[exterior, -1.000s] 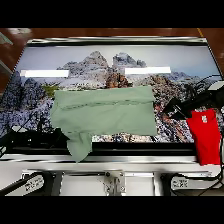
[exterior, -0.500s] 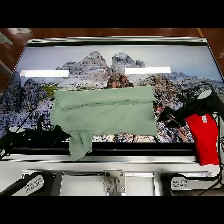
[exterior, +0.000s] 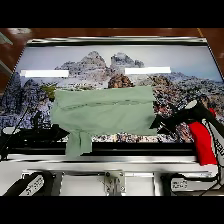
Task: Fold the shirts.
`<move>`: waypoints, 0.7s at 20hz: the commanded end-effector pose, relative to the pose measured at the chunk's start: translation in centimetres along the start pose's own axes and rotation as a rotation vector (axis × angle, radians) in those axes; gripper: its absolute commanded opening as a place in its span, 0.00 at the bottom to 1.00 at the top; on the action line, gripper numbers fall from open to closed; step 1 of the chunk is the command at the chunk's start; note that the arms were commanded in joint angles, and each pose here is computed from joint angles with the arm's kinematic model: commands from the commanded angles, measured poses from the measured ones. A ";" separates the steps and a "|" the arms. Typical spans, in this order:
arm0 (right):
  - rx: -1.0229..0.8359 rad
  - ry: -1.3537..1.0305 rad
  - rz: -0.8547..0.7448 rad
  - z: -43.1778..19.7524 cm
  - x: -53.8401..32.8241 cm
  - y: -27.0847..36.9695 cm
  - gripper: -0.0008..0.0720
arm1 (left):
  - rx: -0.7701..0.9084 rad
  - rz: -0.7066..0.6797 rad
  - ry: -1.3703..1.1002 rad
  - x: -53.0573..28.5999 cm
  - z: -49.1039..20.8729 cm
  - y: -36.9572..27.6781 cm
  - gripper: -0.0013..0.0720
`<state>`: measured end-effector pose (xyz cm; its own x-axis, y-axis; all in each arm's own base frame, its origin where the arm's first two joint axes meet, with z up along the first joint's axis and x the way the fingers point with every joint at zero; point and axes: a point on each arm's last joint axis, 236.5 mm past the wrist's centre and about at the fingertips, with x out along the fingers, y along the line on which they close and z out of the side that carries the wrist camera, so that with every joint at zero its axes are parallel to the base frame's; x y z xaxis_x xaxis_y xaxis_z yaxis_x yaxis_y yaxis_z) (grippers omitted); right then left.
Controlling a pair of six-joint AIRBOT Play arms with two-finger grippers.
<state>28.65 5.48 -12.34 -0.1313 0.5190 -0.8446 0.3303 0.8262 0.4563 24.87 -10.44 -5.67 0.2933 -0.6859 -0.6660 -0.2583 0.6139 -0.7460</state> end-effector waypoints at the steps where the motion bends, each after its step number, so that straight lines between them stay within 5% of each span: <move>1: 0.014 -0.050 0.000 1.0 0.7 0.3 0.29 | 0.018 -0.006 -0.004 -0.1 0.0 -0.3 0.07; 4: -0.023 -0.047 0.049 1.0 0.4 1.7 0.12 | 0.041 -0.007 -0.017 -0.4 0.6 -0.5 0.07; 7: -0.161 -0.142 0.128 3.0 -2.4 5.1 0.12 | 0.288 -0.008 -0.114 -2.8 4.2 -3.2 0.07; 14: -0.373 -0.543 0.016 11.6 -10.8 11.5 0.12 | 0.493 0.001 -0.327 -8.3 12.8 -10.6 0.07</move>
<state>40.33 7.11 -3.99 0.2467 0.5151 -0.8209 0.0576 0.8378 0.5430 34.37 -7.00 5.07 0.5287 -0.6019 -0.5985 0.1216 0.7515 -0.6484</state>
